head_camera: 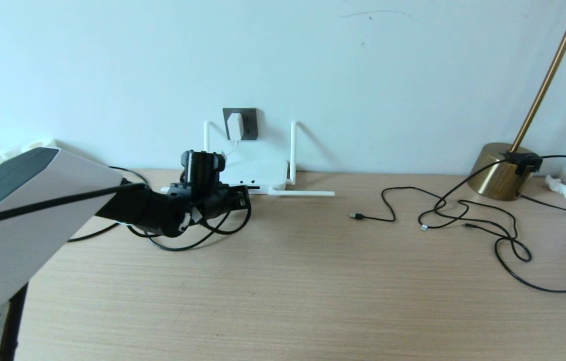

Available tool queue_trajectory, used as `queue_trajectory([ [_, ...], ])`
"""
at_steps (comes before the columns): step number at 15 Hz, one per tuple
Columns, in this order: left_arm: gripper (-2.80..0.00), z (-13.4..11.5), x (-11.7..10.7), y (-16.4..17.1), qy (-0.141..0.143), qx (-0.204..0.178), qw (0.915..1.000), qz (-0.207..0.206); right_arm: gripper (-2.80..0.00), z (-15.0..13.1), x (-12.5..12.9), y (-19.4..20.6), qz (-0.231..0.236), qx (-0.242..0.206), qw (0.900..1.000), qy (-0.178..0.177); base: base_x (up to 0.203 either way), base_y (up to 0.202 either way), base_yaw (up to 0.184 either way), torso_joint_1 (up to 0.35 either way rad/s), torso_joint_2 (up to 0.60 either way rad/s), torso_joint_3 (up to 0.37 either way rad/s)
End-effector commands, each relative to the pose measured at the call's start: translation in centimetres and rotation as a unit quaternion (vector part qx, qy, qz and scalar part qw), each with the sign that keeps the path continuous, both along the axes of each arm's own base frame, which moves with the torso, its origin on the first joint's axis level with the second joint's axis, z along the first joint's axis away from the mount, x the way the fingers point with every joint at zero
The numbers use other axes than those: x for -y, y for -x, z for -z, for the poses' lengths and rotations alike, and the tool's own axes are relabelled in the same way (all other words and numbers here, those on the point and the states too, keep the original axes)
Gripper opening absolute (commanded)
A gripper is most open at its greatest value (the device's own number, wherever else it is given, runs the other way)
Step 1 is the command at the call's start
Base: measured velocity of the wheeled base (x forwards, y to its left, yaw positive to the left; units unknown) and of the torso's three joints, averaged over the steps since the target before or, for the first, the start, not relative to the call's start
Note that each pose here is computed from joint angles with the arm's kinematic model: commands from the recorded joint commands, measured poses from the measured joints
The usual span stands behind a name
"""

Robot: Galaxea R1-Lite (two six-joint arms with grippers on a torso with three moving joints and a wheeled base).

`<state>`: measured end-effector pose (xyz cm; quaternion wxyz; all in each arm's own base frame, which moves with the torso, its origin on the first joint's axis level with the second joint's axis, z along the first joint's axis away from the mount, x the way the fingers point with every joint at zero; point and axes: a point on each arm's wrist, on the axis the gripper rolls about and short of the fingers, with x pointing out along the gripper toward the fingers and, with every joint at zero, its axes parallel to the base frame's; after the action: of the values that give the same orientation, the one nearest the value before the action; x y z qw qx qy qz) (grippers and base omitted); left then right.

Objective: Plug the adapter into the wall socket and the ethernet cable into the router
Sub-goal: Plug cable into router interface

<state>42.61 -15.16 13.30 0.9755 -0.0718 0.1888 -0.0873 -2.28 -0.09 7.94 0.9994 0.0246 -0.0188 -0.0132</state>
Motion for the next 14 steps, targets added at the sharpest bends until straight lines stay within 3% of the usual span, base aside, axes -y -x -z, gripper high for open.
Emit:
queue_trajectory([
  [1,-2.8,0.33,0.04,-0.09,0.0,-0.003,1.0,-0.001,-2.8,0.29,0.0,-0.09,0.0,-0.005,1.0,0.0,0.0,0.0,0.0,0.0,0.0,0.0],
  [14,-2.8,-0.18,0.34,-0.34,-0.002,-0.001,1.0,-0.004,-2.8,0.29,0.0,-0.09,0.0,-0.005,1.0,0.0,0.0,0.0,0.0,0.0,0.0,0.0],
])
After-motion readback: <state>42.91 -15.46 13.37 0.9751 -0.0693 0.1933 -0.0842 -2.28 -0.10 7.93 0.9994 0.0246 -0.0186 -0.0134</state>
